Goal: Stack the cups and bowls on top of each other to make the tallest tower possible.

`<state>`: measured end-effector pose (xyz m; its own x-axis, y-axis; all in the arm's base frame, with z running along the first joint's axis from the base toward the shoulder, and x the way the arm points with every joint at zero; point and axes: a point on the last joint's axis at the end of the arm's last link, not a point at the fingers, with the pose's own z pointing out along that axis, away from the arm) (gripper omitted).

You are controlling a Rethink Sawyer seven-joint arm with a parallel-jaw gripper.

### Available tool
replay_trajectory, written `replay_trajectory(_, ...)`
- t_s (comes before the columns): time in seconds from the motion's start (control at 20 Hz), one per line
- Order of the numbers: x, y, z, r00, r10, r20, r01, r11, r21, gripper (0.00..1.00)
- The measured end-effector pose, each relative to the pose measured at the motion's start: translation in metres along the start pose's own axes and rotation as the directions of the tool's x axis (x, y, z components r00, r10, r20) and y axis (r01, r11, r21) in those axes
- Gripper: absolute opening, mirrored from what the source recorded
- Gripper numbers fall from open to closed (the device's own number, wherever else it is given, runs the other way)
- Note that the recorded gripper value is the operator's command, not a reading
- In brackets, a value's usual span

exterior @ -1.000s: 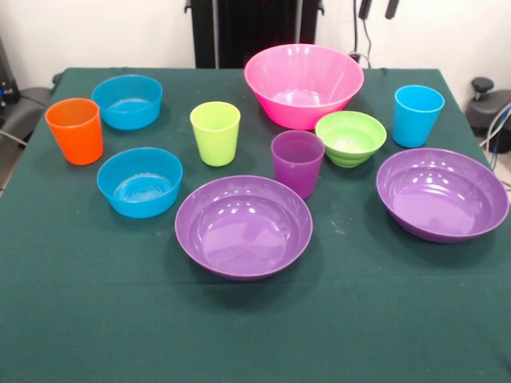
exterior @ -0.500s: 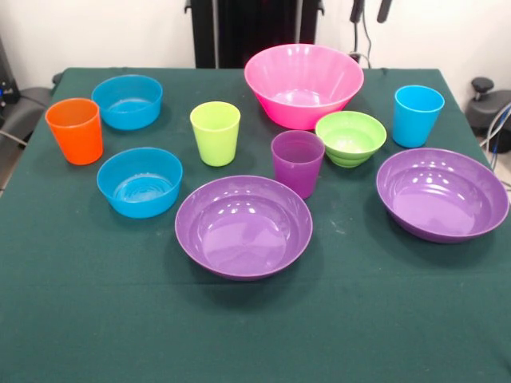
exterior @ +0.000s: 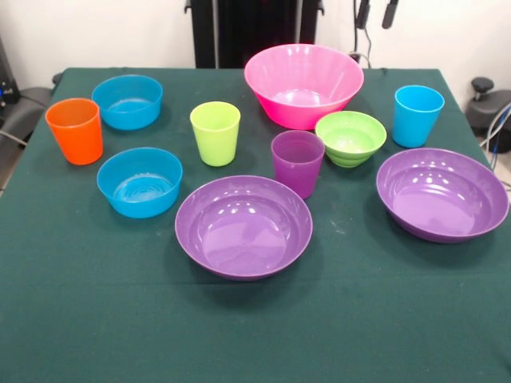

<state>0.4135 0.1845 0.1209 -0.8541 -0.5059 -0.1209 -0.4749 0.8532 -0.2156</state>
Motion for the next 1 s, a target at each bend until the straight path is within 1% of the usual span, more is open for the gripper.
replay_trajectory(0.25,-0.013,-0.009,-0.001,0.9995,0.015,0.027,-0.015,0.9999,-0.005,1.0)
replay_trajectory(0.4,-0.02,-0.015,-0.002,0.999,0.009,0.045,-0.009,1.0,-0.001,1.0)
replay_trajectory(0.55,-0.03,-0.022,-0.002,0.9974,-0.01,0.071,0.01,0.9999,-0.003,1.0)
replay_trajectory(0.8,-0.038,-0.034,-0.001,0.9963,-0.004,0.085,0.004,1.0,-0.001,1.0)
replay_trajectory(1.0,-0.044,-0.054,0.001,0.9967,0.023,0.078,-0.023,0.9997,-0.001,1.0)
